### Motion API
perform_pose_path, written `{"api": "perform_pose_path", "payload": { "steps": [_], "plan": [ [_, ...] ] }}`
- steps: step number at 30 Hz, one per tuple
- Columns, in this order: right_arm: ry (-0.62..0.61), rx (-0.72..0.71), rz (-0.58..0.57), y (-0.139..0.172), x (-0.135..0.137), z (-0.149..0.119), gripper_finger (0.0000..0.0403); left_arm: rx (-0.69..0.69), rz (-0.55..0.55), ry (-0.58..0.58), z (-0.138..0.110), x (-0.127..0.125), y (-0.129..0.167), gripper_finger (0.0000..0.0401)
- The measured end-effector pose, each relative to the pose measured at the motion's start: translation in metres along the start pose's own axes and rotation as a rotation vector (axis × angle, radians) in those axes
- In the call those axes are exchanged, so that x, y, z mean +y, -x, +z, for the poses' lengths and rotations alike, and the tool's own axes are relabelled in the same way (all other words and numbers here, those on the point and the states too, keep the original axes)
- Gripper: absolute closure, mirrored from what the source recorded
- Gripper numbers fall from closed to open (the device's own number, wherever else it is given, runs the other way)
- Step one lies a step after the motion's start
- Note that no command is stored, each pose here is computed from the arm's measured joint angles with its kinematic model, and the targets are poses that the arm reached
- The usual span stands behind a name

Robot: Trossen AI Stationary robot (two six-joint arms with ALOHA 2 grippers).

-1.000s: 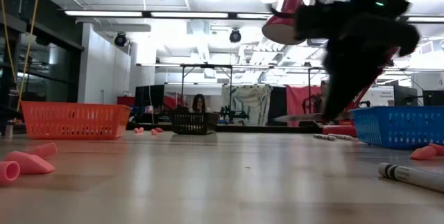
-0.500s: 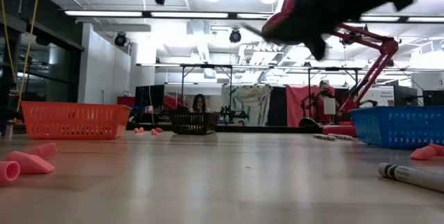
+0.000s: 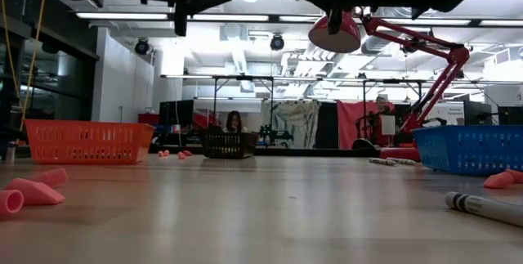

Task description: Sort crayons

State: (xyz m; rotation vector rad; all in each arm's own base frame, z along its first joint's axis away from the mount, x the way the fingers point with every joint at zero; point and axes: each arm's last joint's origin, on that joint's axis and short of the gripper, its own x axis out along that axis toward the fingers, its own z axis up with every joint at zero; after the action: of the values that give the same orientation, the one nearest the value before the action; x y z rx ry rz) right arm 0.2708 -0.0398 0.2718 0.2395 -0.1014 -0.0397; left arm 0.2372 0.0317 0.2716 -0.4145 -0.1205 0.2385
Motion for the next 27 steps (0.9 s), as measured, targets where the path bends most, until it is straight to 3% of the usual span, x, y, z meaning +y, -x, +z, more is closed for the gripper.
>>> {"api": "perform_pose_path", "payload": {
  "steps": [4,13,19,22,27],
  "plan": [
    [0.001,-0.003,0.014,0.0,-0.001,0.001,0.0402,-0.023,-0.01,-0.02,0.006,-0.003,-0.002,0.0311],
    [-0.009,-0.003,0.014,0.0,0.003,0.0,0.0402,-0.055,-0.091,-0.195,0.013,-0.008,-0.002,0.0311],
    [-0.021,-0.003,-0.011,-0.001,0.003,-0.001,0.0402,-0.056,-0.1,-0.202,0.013,-0.009,-0.002,0.0311],
    [-0.058,0.066,-0.054,-0.007,0.002,-0.016,0.0402,-0.128,-0.123,-0.194,0.02,-0.012,-0.002,0.0311],
    [-0.079,0.242,-0.077,-0.031,-0.002,-0.065,0.0402,-0.247,-0.161,-0.18,0.031,-0.016,0.001,0.0311]
  ]
}}
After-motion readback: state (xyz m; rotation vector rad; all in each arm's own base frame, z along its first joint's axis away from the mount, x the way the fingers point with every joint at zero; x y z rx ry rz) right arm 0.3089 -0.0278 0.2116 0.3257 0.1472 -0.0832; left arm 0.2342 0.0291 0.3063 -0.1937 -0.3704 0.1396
